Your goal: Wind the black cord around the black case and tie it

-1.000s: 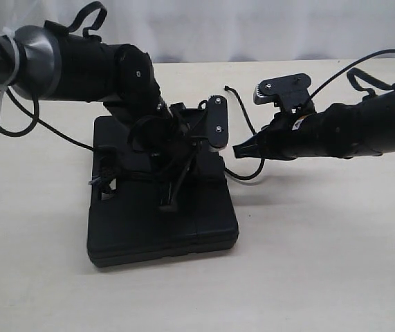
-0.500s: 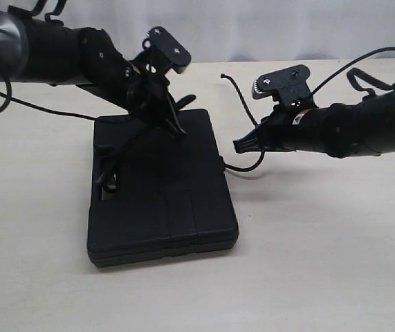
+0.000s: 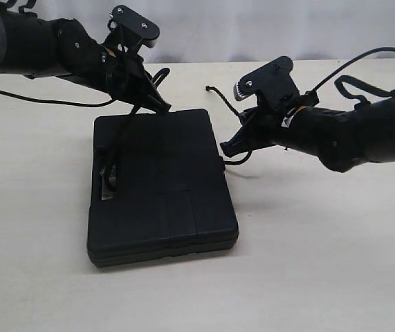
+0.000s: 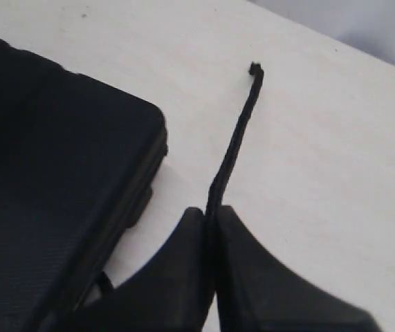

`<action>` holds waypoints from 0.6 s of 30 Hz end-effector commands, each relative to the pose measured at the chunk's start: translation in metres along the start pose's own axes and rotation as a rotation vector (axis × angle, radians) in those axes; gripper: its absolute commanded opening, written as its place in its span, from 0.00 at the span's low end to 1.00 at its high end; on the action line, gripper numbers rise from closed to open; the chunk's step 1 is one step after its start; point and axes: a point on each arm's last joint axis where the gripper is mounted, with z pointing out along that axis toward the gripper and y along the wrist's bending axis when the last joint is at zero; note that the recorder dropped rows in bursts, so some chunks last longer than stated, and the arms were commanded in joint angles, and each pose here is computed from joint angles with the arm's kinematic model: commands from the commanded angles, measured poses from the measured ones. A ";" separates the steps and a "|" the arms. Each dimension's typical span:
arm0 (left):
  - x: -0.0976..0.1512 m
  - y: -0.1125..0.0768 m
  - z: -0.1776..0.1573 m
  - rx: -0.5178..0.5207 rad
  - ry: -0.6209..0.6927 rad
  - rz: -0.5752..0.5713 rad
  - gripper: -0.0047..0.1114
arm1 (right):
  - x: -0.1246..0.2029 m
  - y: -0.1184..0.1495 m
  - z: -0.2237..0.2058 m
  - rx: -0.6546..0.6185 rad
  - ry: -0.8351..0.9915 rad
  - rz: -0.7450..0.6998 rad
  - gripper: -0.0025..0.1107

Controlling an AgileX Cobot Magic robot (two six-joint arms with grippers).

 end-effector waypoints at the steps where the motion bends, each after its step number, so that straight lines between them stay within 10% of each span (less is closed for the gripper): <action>1: -0.002 0.003 -0.002 -0.009 -0.013 -0.010 0.04 | -0.005 0.004 -0.030 0.006 -0.094 -0.030 0.06; 9: 0.002 0.000 -0.002 0.024 0.038 0.046 0.04 | -0.002 0.003 -0.047 0.010 -0.065 0.033 0.06; 13: 0.002 0.000 -0.002 0.024 0.038 0.050 0.04 | -0.028 -0.020 -0.028 -0.087 0.294 0.224 0.07; 18: 0.002 0.000 -0.002 0.022 0.036 0.050 0.04 | -0.058 -0.062 0.011 -0.096 0.427 0.341 0.26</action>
